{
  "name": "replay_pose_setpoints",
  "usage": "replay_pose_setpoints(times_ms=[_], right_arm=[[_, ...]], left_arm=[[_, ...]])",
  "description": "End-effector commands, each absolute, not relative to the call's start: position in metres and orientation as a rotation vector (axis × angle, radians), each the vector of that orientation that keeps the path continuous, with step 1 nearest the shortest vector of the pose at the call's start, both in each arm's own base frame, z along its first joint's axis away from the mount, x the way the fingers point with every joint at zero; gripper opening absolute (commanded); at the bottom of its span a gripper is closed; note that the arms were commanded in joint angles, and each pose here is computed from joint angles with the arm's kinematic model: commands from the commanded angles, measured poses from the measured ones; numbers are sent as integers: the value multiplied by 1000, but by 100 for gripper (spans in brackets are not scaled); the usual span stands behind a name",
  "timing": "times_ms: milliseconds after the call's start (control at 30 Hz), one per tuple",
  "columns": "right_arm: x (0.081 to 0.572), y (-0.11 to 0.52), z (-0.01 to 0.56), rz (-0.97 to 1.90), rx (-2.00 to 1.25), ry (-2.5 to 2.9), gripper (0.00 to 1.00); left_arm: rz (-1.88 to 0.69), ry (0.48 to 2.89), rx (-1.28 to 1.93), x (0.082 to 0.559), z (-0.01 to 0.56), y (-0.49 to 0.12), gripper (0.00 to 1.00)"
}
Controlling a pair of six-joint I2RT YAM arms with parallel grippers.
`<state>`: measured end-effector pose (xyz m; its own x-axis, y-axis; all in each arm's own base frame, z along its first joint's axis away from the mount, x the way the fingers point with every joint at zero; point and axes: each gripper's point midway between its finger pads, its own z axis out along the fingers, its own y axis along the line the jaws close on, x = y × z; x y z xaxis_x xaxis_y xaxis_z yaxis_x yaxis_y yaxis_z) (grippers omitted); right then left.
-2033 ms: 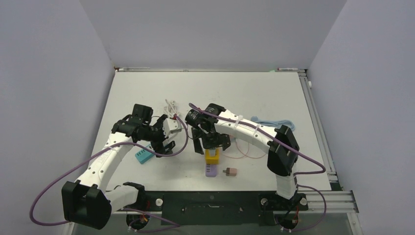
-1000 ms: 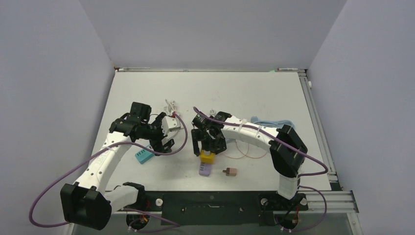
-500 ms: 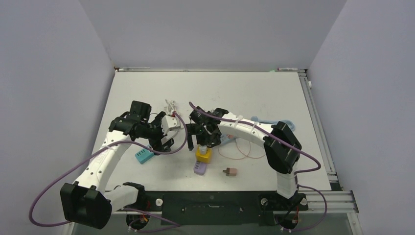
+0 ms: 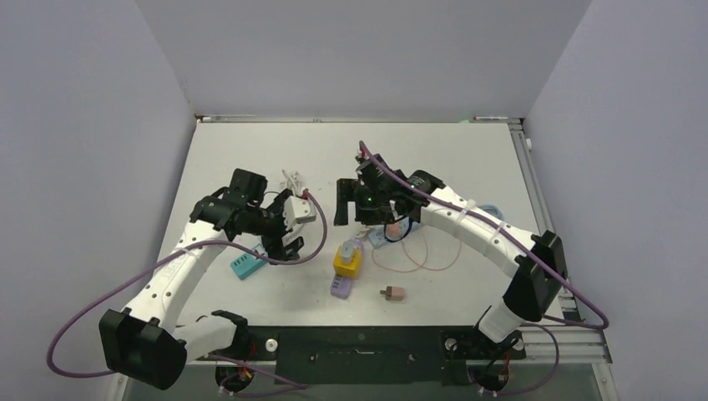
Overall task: Insert the plug
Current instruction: Insert the plug into the socket, then press the plug into the socket.
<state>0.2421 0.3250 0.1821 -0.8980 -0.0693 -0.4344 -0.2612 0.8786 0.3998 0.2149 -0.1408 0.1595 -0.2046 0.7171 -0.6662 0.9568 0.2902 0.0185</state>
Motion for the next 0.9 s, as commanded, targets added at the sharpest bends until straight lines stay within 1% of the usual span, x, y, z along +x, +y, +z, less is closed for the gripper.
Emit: replay_pose_setpoints(times_ms=[0,67,100,167,233,333,467,667,733,833,867], right_arm=[[237,317,185,685,-206,2578,73],[233,313,178,695,-187,2576,54],[232,313,177,705,-177,2571,48],[232,313,174,720,-170,2560,41],[233,314,172,729,-164,2550,39],[234,317,169,757,-165,2535,38],[233,315,167,774,-165,2527,38],[231,307,165,791,-159,2526,43],[233,306,167,792,-158,2523,47],[238,301,171,792,-139,2511,62],[239,299,172,797,-134,2508,63]], left_arm=[[-579,1865,1493,219,193,-175,96],[-605,1860,1468,224,197,-190,96],[-626,1860,1442,228,199,-198,96],[-679,1866,1378,237,205,-214,96],[-735,1880,1310,245,210,-226,96],[-785,1887,1280,248,210,-238,96],[-788,1875,1288,247,205,-249,96],[-798,1885,1336,242,191,-260,97],[-789,1887,1360,240,184,-262,97],[-774,1896,1390,238,174,-261,97],[-765,1898,1398,238,172,-260,97]])
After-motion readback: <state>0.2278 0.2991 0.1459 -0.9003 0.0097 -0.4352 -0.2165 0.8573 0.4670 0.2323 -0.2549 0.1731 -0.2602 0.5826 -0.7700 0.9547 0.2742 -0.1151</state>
